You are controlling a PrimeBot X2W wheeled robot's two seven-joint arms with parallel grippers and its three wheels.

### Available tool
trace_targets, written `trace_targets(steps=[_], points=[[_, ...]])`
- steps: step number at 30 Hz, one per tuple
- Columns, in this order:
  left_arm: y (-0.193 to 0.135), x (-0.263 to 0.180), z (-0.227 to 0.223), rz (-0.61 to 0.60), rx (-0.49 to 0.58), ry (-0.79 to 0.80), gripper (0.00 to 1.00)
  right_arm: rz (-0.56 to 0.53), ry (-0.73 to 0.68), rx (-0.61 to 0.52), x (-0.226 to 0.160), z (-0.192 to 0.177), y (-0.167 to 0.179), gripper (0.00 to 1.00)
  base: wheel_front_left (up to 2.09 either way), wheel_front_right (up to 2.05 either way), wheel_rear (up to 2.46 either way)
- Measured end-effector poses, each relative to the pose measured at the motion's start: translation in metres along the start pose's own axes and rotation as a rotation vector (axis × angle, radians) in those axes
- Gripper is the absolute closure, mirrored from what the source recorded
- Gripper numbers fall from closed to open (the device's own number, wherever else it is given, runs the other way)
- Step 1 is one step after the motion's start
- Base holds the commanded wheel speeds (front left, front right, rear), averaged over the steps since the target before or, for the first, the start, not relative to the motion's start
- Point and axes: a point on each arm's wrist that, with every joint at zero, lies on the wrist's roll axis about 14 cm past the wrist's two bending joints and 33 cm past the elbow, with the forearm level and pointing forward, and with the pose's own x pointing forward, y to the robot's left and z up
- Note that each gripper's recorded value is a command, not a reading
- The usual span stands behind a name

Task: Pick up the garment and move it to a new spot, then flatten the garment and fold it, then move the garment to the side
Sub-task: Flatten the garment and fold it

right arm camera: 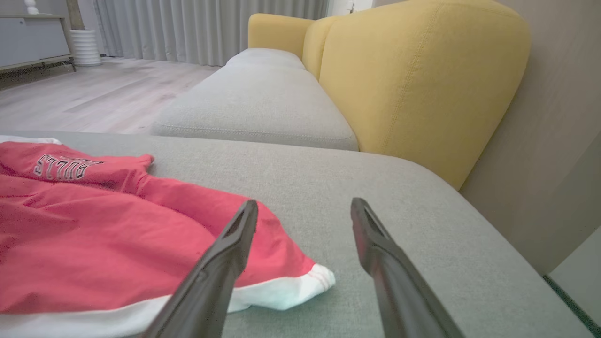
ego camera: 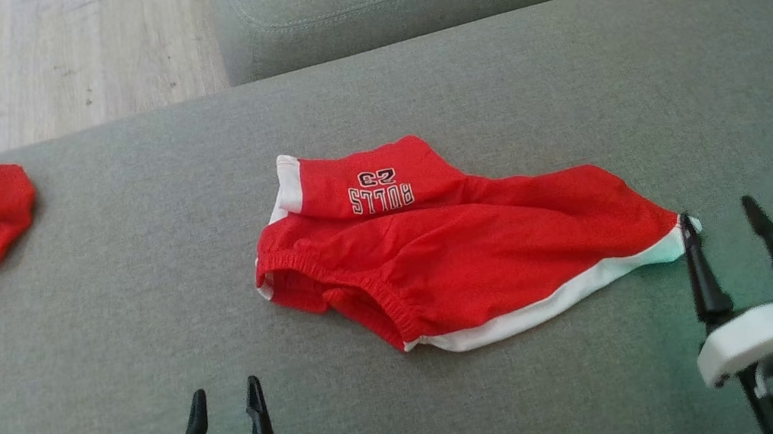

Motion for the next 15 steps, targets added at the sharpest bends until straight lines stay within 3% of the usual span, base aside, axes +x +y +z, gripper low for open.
trace_targets(steps=[6,15], points=[[-0.03,0.005,-0.013,-0.12,-0.012,0.044,0.0,0.013,-0.026,0.013,-0.005,-0.008,0.005,0.0,0.0,0.0,0.0],[-0.107,0.023,-0.035,-0.419,0.036,0.13,0.0,0.035,0.005,0.044,-0.006,-0.021,0.015,0.0,0.0,0.0,0.0]])
